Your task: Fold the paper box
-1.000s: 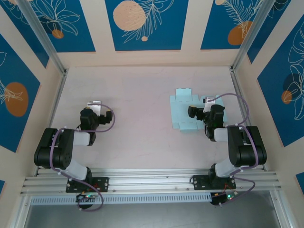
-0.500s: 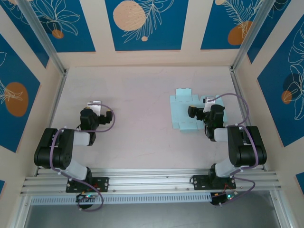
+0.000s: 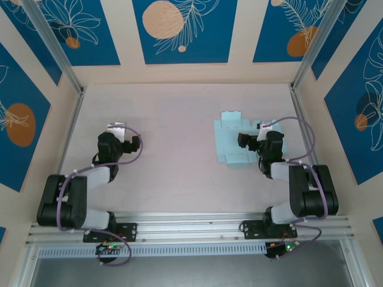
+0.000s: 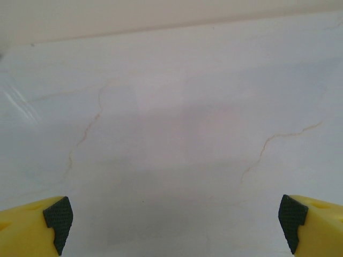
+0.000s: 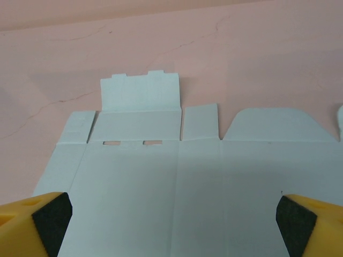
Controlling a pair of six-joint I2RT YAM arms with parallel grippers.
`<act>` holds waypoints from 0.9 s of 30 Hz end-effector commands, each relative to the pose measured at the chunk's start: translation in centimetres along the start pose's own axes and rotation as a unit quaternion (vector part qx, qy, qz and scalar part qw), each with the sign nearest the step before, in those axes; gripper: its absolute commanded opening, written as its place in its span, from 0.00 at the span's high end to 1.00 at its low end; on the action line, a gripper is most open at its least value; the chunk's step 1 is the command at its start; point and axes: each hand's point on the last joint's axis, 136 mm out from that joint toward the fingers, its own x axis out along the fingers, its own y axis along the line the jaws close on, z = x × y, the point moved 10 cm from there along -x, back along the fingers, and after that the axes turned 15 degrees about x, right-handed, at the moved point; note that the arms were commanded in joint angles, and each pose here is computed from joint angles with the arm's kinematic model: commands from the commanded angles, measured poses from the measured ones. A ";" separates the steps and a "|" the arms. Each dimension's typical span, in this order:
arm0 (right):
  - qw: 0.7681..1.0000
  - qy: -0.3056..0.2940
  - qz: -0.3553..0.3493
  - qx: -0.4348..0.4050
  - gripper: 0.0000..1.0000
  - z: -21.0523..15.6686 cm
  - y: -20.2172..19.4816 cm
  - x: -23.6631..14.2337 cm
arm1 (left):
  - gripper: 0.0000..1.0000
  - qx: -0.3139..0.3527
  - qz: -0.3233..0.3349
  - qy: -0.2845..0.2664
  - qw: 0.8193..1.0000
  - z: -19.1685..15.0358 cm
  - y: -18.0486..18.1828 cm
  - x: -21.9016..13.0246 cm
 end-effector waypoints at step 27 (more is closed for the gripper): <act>0.942 0.237 -0.195 0.134 0.00 0.8 8.1 -7.8 | 0.00 -0.191 -0.205 -0.013 0.960 6.6 -11.7 0.1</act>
